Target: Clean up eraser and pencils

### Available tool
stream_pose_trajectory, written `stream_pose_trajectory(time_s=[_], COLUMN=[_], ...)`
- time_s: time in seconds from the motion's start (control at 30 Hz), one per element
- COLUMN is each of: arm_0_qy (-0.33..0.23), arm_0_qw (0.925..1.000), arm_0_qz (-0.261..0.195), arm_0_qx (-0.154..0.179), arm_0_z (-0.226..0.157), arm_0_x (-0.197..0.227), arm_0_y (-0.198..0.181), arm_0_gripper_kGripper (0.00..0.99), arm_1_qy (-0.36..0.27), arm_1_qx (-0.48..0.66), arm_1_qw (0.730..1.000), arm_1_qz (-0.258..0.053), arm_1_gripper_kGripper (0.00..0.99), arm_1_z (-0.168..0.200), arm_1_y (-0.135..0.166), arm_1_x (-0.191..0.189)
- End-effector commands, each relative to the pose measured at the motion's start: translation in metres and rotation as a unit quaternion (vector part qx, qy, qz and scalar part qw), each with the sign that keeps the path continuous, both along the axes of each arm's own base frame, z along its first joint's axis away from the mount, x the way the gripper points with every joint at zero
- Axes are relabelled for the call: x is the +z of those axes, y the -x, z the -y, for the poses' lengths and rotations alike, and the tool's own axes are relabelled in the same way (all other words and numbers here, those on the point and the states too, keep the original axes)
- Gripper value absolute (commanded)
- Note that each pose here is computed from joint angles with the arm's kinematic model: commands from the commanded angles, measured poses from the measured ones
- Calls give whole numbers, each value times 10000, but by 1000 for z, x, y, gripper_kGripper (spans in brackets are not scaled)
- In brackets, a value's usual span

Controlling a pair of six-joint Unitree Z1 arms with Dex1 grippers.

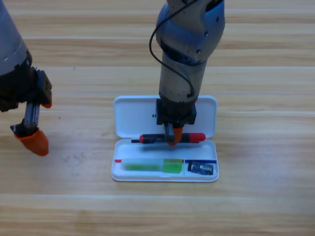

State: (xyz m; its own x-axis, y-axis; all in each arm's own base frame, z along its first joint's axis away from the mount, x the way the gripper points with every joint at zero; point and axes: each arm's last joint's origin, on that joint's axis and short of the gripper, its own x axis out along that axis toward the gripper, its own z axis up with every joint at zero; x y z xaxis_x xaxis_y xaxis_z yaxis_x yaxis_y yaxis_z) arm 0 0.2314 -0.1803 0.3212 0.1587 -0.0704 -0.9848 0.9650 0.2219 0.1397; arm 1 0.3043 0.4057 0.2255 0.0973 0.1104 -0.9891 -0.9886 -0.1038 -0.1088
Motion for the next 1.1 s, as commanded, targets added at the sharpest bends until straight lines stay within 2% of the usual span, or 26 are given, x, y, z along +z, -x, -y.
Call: stream_pose_trajectory(time_s=[0.03,0.43,0.47,0.5,0.53,0.57,0.6,0.73,0.83,1.0,1.1], arm_0_qy=[23,77,81,77,77,77,78,82,97,314,548], arm_0_qw=[10000,9999,9999,9999,9999,9999,9999,9999,9999,9990,9968], arm_0_qz=[-51,-14,-8,-14,-14,-14,-14,-8,10,249,469], arm_0_qx=[43,63,63,63,63,63,71,71,70,199,336], arm_0_z=[-7,-6,-6,-6,-6,-6,-6,-6,-6,-11,-17], arm_0_x=[-2,1,1,1,1,0,-1,-2,-1,16,31], arm_0_y=[2,2,1,1,1,1,1,1,1,-8,-22], arm_0_gripper_kGripper=[990,990,990,990,990,990,990,990,990,990,986], arm_1_qy=[373,426,432,419,412,400,366,115,-291,-1149,-1783], arm_1_qx=[72,58,58,44,36,29,31,-26,-65,35,-14], arm_1_qw=[9991,9988,9988,9989,9989,9989,9991,9998,9994,9927,9827], arm_1_qz=[-163,-216,-221,-224,-221,-223,-219,-179,-167,-357,-495], arm_1_gripper_kGripper=[0,0,135,396,706,920,963,988,988,988,988], arm_1_z=[-11,-12,-12,-12,-12,-12,-12,-9,2,41,69], arm_1_y=[9,17,19,20,21,22,22,25,35,68,91], arm_1_x=[-29,-24,-23,-21,-20,-18,-16,6,44,120,147])
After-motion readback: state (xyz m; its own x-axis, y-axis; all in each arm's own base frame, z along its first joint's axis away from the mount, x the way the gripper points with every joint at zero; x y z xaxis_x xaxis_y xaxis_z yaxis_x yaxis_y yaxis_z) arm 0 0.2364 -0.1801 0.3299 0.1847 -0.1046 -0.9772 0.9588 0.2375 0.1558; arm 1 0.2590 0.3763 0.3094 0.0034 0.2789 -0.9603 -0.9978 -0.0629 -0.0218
